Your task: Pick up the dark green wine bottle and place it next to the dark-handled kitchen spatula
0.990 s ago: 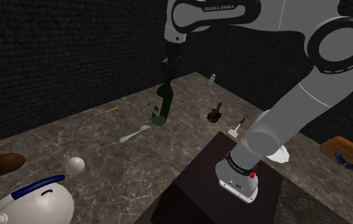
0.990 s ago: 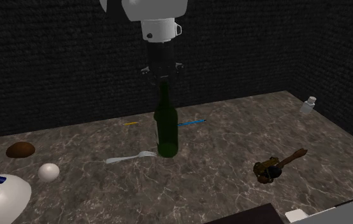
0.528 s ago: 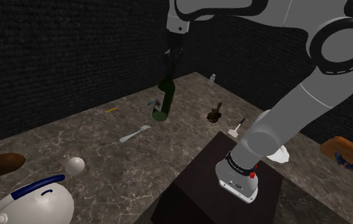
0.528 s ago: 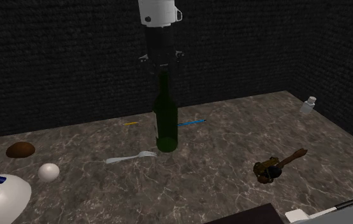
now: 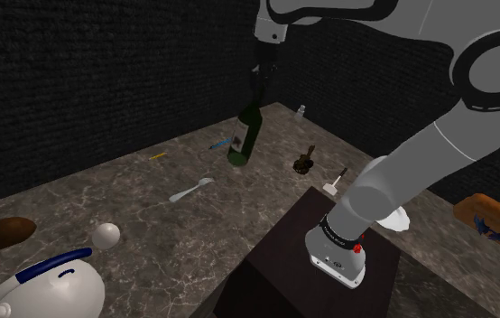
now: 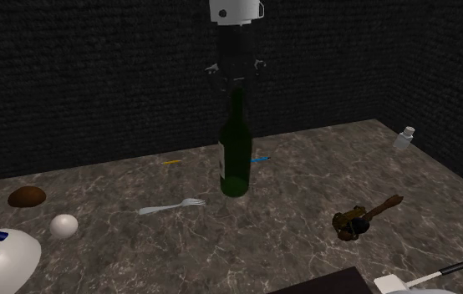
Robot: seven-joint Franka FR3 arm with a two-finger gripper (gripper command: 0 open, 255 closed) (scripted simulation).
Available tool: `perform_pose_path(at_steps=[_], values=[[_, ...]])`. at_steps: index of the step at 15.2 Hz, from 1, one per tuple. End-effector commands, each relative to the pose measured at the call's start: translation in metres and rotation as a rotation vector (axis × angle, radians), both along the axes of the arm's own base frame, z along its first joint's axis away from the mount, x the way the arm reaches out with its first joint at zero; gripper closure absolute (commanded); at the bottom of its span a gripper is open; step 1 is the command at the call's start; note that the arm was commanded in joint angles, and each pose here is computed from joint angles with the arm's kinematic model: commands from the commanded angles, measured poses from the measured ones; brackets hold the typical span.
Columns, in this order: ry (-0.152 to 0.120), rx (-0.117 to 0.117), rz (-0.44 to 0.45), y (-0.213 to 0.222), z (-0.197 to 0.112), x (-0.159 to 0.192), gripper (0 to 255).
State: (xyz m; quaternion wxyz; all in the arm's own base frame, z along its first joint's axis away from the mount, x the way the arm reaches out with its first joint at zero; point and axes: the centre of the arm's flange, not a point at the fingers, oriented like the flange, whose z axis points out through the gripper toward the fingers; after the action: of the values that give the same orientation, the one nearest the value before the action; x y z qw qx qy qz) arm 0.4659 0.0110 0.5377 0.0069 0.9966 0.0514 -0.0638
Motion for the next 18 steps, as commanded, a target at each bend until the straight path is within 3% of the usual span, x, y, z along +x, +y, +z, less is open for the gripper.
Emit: perform_pose_path(at_steps=[1,18], values=[[0.0,0.0,0.001,-0.021,0.001,-0.013,255],[0.0,0.0,0.001,-0.217,0.001,-0.123,255]])
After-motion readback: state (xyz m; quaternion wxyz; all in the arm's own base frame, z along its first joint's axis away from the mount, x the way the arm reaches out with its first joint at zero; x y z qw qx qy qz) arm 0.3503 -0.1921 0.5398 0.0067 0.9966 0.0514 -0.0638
